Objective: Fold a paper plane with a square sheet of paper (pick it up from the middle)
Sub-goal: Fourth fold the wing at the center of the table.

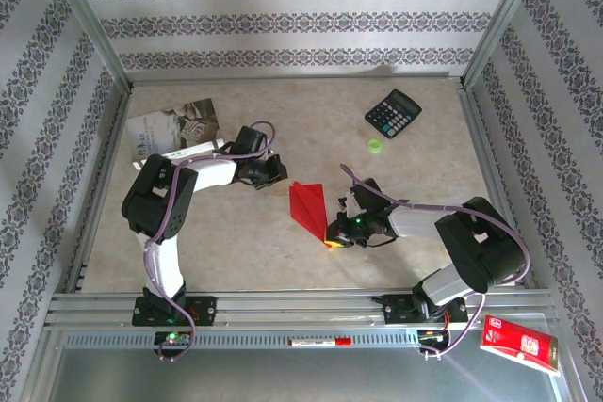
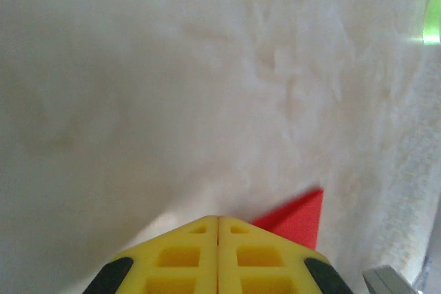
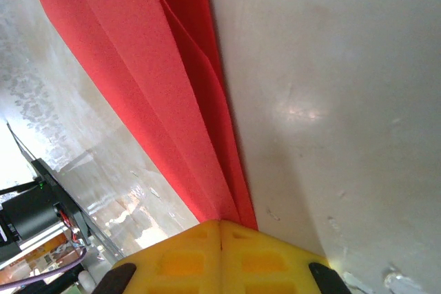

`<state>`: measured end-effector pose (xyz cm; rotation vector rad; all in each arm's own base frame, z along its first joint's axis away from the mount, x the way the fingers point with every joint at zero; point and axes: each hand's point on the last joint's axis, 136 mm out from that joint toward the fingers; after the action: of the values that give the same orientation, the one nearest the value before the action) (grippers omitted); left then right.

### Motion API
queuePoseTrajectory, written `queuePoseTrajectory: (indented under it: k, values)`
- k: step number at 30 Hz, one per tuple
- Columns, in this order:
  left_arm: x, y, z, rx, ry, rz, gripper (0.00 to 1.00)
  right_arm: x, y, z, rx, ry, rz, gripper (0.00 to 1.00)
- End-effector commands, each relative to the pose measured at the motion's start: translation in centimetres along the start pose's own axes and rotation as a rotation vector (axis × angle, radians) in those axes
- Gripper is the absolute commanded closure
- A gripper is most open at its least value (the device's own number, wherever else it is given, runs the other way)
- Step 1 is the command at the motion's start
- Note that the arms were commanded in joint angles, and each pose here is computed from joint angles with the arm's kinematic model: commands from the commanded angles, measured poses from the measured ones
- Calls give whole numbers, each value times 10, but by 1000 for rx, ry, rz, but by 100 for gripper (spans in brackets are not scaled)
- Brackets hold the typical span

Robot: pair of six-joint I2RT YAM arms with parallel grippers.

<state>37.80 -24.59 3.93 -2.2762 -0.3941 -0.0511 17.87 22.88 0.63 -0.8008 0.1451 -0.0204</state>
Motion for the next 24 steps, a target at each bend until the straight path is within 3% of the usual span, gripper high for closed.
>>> queuePoseTrajectory:
  k: [1, 9, 13, 18, 21, 24]
  values:
    - [-20, -13, -33, -105, 20, -3, 92, -36, 6, -101, -382, 135, 46, 100]
    - [-58, -9, -69, -175, 95, 50, 83, -35, 5, -99, -375, 127, 42, 100]
    - [-58, -1, -68, -160, 95, 65, 77, -22, 4, -61, -237, 17, 6, 100]
    - [-54, -17, -68, -132, 124, 29, 69, 4, -30, 13, -67, -200, -153, 84]
    - [-56, -29, -62, -106, 138, 16, 64, 23, -53, 28, -83, -277, -286, 74]
    - [-59, -39, -58, -97, 139, 2, 60, 41, -61, 39, -115, -336, -340, 69]
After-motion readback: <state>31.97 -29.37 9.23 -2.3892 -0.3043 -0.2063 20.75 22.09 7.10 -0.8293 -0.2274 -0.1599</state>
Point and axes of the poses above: each hand's point on the last joint's axis, 136 mm out from that joint toward the fingers, its own y axis out along the fingers, its own z axis along the line the jaws close on, x = y × z
